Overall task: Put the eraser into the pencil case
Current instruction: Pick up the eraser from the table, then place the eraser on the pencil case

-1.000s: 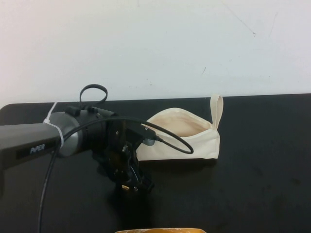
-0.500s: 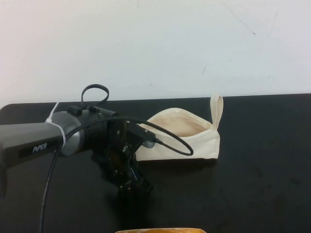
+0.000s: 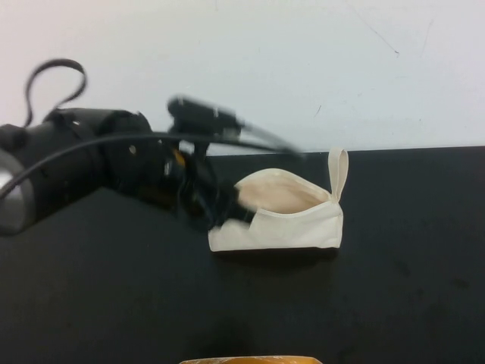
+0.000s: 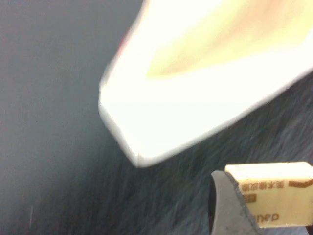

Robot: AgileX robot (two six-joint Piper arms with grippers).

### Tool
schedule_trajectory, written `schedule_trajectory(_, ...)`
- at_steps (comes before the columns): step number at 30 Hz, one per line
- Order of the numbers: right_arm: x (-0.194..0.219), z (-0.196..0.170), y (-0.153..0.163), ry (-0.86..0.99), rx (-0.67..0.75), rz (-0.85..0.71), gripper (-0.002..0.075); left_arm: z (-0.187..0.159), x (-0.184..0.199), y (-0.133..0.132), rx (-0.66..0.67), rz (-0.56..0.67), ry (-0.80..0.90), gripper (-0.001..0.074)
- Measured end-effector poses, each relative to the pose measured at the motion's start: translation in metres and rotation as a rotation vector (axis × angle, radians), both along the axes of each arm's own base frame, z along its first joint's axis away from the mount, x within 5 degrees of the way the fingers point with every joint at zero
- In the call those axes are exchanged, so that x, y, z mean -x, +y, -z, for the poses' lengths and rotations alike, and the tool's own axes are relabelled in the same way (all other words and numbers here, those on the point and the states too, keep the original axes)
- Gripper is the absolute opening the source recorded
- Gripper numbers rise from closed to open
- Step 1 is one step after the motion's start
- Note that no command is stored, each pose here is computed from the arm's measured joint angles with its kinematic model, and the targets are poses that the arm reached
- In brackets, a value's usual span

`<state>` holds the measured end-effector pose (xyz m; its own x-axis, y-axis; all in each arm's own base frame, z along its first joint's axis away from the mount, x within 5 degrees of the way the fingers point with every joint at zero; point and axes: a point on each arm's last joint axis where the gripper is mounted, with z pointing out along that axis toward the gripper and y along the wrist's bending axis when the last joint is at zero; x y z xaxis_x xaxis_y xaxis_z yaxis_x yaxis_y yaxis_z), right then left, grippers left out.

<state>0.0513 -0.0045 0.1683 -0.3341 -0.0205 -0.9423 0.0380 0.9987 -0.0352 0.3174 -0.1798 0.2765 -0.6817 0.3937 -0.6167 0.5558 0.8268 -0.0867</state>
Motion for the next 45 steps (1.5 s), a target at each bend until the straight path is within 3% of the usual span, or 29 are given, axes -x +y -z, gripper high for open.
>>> schedule_trajectory(5, 0.0, 0.0, 0.0, 0.0, 0.0, 0.0, -0.0001, -0.021, -0.015, -0.009, 0.214, -0.087, -0.21, 0.0282)
schedule_trajectory(8, 0.0, 0.0, 0.0, 0.0, 0.0, 0.0, -0.0001, -0.018, -0.027, -0.017, 0.269, -0.131, -0.308, 0.0282)
schedule_trajectory(17, 0.0, 0.0, 0.0, 0.0, 0.0, 0.0, -0.0001, 0.027, -0.033, -0.063, 0.18, -0.016, -0.422, 0.0282)
schedule_trajectory(27, 0.0, 0.0, 0.0, 0.0, 0.0, 0.0, -0.0001, 0.049, -0.039, -0.067, 0.152, -0.02, -0.403, 0.0284)
schedule_trajectory(33, 0.0, 0.0, 0.0, 0.0, 0.0, 0.0, -0.0001, 0.049, -0.038, -0.067, 0.152, -0.016, -0.386, 0.0419)
schedule_trajectory(37, 0.0, 0.0, 0.0, 0.0, 0.0, 0.0, -0.0001, 0.031, -0.029, -0.063, 0.164, 0.007, -0.368, 0.0442)
schedule_trajectory(40, 0.0, 0.0, 0.0, 0.0, 0.0, 0.0, -0.0001, 0.002, -0.023, -0.051, 0.192, 0.005, -0.393, 0.0415)
schedule_trajectory(42, 0.0, 0.0, 0.0, 0.0, 0.0, 0.0, -0.0001, -0.017, -0.019, -0.039, 0.206, -0.007, -0.407, 0.035)
schedule_trajectory(45, 0.0, 0.0, 0.0, 0.0, 0.0, 0.0, -0.0001, -0.043, -0.012, -0.018, 0.221, -0.021, -0.419, 0.0161)
